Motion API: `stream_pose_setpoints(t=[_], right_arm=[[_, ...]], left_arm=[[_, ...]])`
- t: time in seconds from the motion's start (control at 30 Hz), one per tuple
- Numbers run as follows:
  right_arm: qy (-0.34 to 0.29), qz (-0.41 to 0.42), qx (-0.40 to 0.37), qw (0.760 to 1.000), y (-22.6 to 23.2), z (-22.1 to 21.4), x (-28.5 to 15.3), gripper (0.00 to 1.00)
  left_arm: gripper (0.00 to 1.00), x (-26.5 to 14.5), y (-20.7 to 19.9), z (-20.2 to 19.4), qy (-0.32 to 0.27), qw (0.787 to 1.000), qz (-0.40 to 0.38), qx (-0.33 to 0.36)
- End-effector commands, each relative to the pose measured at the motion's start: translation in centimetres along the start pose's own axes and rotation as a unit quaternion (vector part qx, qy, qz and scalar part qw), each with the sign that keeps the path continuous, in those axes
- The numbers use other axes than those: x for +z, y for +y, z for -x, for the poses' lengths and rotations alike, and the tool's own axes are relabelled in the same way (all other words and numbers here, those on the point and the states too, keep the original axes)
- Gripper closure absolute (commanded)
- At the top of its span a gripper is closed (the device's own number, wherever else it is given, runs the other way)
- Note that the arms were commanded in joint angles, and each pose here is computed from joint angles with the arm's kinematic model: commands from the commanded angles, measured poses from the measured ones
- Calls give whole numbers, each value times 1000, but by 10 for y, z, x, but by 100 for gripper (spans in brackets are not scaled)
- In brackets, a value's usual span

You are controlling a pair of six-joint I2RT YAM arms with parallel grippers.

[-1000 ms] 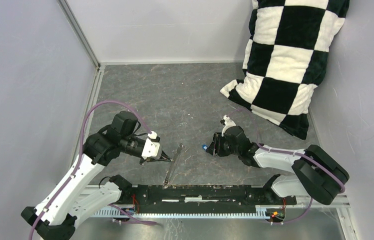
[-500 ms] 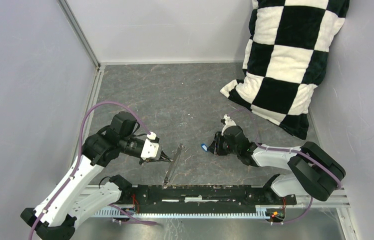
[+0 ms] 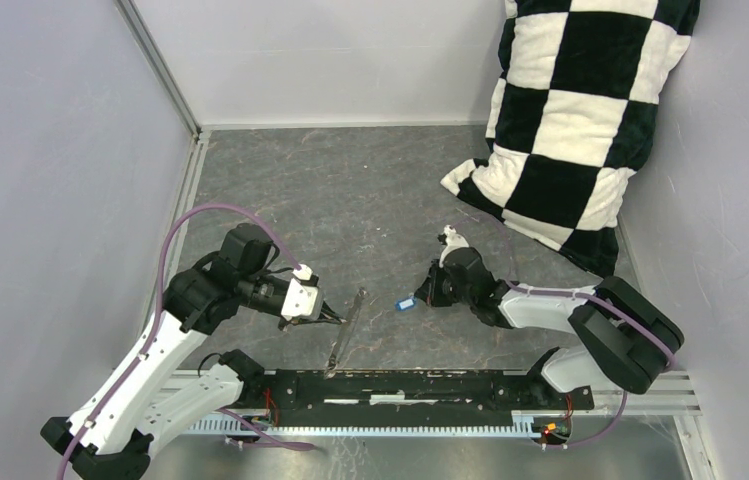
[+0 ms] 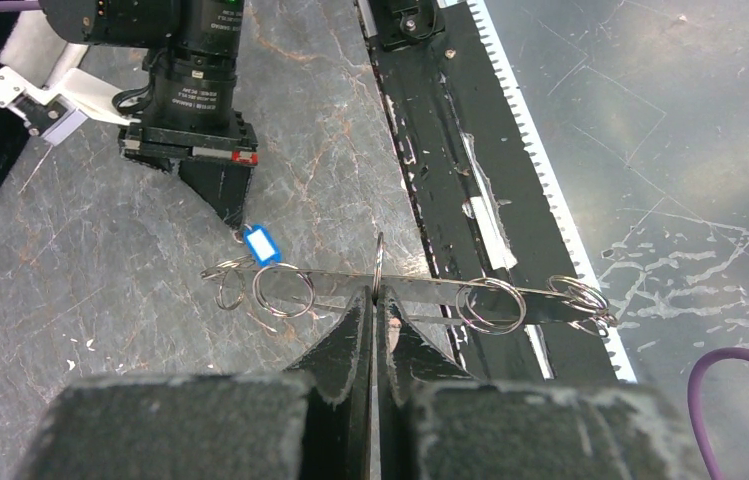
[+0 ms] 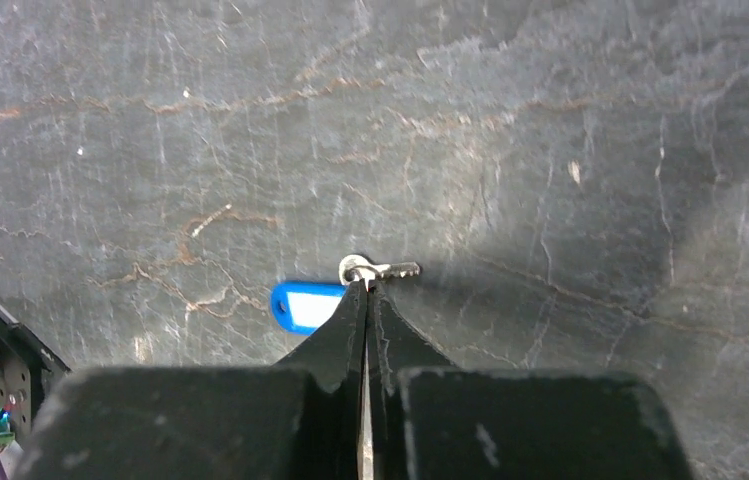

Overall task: Put the keys on the keyring
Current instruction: Pick up the key from the center of the board.

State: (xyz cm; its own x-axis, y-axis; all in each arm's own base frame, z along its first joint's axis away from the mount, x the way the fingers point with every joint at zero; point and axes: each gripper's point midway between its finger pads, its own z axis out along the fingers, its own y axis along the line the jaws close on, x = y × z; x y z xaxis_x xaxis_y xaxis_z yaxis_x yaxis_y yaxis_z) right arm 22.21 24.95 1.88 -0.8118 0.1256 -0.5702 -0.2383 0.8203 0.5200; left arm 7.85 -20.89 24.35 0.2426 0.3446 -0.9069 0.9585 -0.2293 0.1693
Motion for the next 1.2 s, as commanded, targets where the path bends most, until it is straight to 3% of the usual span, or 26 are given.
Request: stream_pose_setpoints(t=[0.0,0.27,0.4,0.6,0.73,1.17], right_arm=[[-42,13,-42,998,19,35,5,100],[-40,21,-139,989,30,48,6,100],[-56,69,-240,967,47,50,-4,100],[-176,131,-438,872,76,62,-54,100],[-237,156,-485,827,92,75,-87,100],[-317,273,-579,700,185,92,-171,100]], left_arm=[[98,-4,3,17,-18,1000,9,14],[98,-3,5,17,-18,1000,7,14],[98,-2,6,17,-17,1000,6,13],[98,2,2,17,-28,999,-14,-2],[98,6,5,18,-38,999,-20,-19],[98,15,14,36,-86,994,-43,-61]])
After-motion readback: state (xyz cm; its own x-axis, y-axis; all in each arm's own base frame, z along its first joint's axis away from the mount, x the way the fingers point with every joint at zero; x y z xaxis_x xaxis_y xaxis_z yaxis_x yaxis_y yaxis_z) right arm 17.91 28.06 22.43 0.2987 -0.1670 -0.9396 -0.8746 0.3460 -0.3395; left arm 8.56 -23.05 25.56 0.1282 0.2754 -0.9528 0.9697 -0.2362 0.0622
